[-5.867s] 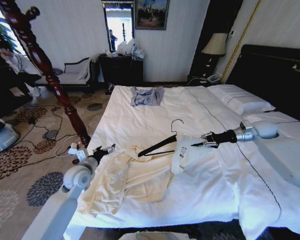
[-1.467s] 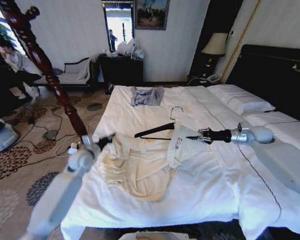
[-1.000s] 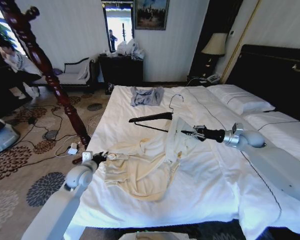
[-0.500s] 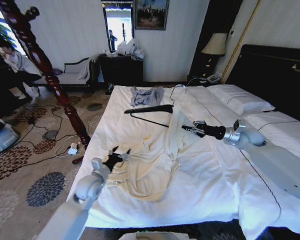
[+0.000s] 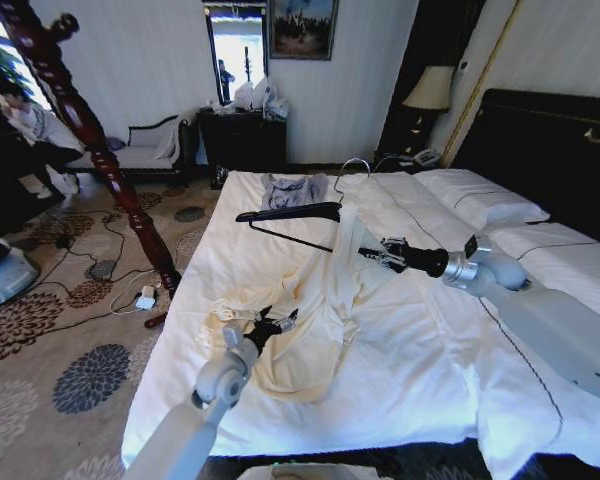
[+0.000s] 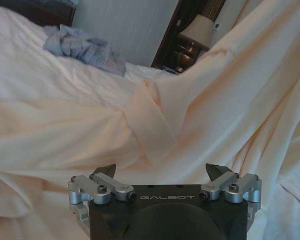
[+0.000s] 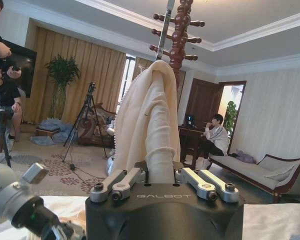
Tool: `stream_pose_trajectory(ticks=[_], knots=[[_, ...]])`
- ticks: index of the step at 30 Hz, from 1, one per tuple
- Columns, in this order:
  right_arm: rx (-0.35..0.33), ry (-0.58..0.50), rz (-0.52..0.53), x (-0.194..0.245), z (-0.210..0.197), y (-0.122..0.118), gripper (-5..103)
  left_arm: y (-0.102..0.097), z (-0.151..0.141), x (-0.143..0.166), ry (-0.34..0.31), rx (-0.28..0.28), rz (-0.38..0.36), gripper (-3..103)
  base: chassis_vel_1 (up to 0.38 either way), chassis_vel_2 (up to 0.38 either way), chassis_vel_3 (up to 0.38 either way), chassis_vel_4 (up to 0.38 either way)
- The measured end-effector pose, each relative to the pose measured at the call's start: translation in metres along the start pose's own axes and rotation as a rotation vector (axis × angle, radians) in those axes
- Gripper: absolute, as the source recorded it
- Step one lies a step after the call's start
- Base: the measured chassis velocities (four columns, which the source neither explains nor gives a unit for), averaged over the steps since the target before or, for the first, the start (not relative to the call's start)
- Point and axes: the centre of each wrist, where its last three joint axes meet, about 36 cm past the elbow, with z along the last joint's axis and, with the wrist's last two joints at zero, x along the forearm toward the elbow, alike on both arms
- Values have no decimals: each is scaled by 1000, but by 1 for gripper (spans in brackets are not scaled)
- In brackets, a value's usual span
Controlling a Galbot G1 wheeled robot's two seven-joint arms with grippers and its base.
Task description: Pick up the clothes from the bed and hang them on the clothes hanger.
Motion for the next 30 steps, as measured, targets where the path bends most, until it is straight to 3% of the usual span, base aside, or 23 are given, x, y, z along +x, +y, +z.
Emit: stream_pose_trajectory(ticks=[6,11,13,14,18,20,24,26,29,30], knots=[[4,2,-6,-2,-3,1,20,-12,3,-27,6,41,2,103,0,0,0,0],[10,6,-7,-1,-6,1,20,-15,6,-49,7,67,-17,92,0,0,0,0],[11,7,-7,-1,-7,1,20,-12,4,-51,-1,71,-28,82,0,0,0,0],[11,7,-7,-1,-7,1,20,-12,4,-51,-1,71,-28,82,0,0,0,0],[14,10,-7,2,-7,0,20,5,-7,-44,-34,53,-63,60,0,0,0,0],[14,12,-5,4,-6,-1,20,9,-10,-40,-40,47,-68,60,0,0,0,0],[14,15,1,7,-4,-4,20,30,-24,-27,-71,16,-95,39,0,0,0,0],[14,15,1,7,-4,-4,20,34,-26,-25,-80,10,-101,39,0,0,0,0],[16,15,0,8,-3,-4,20,44,-34,-21,-102,7,-113,23,0,0,0,0],[16,15,0,8,-3,-4,20,44,-34,-21,-102,7,-113,23,0,0,0,0]])
